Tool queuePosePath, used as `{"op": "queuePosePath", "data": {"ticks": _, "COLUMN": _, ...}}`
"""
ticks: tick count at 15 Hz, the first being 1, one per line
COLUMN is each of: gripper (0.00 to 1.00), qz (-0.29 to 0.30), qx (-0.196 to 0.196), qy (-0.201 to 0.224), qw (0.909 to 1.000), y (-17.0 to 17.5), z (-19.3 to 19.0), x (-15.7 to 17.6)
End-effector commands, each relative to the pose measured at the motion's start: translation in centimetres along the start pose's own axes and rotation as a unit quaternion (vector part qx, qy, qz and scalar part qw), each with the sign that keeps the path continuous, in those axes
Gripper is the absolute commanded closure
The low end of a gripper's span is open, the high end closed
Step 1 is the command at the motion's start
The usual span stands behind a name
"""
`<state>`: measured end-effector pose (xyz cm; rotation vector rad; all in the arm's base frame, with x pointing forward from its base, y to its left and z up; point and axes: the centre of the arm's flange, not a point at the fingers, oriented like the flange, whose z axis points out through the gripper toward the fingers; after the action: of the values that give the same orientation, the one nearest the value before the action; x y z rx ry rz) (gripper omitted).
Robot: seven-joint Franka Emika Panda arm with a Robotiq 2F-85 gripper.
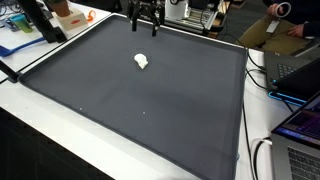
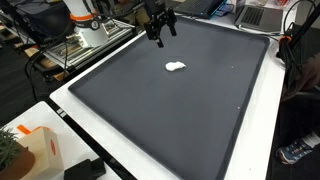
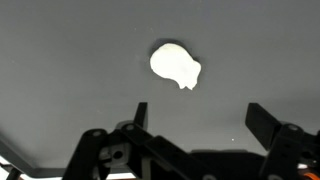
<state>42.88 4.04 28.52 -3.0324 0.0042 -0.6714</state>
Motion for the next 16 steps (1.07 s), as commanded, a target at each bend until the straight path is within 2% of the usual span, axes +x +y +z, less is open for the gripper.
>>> {"op": "queuePosePath", "data": {"ticks": 1, "gripper": 0.0, "qz": -0.006, "qx": -0.002, "qy": -0.005, "qw": 1.0, "y": 0.1, "z": 0.4, "x": -0.2}}
{"op": "queuePosePath", "data": {"ticks": 7, "gripper": 0.0, "qz": -0.011, "qx": -0.005, "qy": -0.013, "qw": 0.9998, "y": 0.4, "z": 1.0, "x": -0.6}}
{"op": "queuePosePath", "data": {"ticks": 11, "gripper": 0.0, "qz": -0.005, "qx": -0.004, "qy": -0.019, "qw": 0.9998, "y": -0.2, "z": 1.3, "x": 0.8}}
{"op": "queuePosePath", "data": {"ticks": 16, "gripper": 0.0, "qz": 0.0, "qx": -0.005, "qy": -0.086, "qw": 0.9963, "y": -0.6, "z": 1.4, "x": 4.1}}
